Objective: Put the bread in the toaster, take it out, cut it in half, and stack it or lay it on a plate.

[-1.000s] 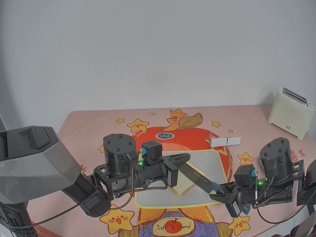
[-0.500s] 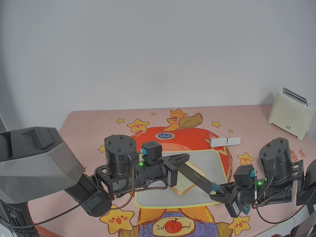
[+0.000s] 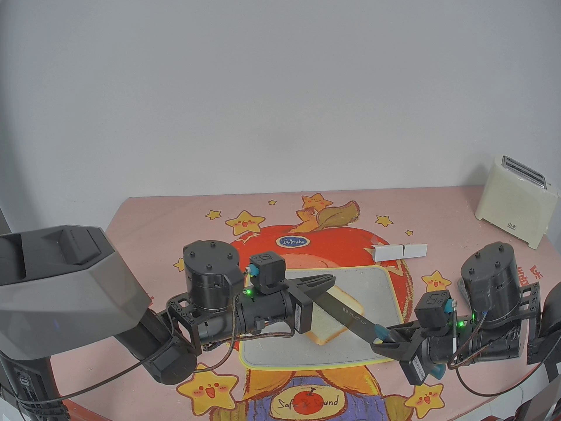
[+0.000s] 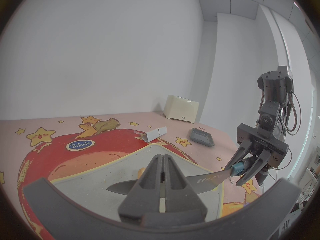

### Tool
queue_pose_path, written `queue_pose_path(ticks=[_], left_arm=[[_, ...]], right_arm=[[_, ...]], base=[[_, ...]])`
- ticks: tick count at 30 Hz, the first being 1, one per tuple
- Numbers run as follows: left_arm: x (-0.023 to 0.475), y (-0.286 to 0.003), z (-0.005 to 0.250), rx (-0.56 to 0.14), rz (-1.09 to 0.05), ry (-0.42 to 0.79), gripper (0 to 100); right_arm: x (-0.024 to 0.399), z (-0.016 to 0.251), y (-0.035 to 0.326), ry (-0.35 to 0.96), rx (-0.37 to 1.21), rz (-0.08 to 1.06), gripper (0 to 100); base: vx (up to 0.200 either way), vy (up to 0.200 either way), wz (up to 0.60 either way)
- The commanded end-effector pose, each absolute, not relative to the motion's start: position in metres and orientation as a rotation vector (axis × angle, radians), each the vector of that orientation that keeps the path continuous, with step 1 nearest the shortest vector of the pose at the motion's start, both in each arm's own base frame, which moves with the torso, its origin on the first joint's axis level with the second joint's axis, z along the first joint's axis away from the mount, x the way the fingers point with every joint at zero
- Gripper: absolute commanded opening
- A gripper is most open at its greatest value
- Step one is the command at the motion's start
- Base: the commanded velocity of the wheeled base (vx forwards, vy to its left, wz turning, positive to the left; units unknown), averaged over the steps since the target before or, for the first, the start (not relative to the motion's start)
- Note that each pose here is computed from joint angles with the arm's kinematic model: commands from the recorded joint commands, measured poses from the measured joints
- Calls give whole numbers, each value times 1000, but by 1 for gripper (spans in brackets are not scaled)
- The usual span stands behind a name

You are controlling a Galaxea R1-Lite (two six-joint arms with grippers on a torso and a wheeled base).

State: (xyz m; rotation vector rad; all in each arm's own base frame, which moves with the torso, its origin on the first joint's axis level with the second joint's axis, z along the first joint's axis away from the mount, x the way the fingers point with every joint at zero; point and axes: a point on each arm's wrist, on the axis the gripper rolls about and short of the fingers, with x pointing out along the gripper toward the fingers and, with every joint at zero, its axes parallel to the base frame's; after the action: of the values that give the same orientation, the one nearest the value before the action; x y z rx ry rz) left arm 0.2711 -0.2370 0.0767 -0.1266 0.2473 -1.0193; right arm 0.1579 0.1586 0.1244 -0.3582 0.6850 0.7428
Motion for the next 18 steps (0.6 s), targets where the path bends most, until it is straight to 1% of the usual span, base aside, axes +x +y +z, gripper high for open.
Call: queue_pose_path(ticks=[1,7,11,18], left_arm=[[270,-236,76,-127,-1018,251,0],[271,-236,76,-127,-1021,253,0],[270,-235,76,-128,-1051,260,0],[274,-234,79,-131,-1045,246,0]], right_arm=[[158,125,159,683,-353,740,0],[159,127,159,681,-339,737,0],[159,126,159,684,-336,735,0],[160,124,159,694,-337,729,0]], base=[[0,0,0],[0,0,0],[0,0,0],[0,0,0]])
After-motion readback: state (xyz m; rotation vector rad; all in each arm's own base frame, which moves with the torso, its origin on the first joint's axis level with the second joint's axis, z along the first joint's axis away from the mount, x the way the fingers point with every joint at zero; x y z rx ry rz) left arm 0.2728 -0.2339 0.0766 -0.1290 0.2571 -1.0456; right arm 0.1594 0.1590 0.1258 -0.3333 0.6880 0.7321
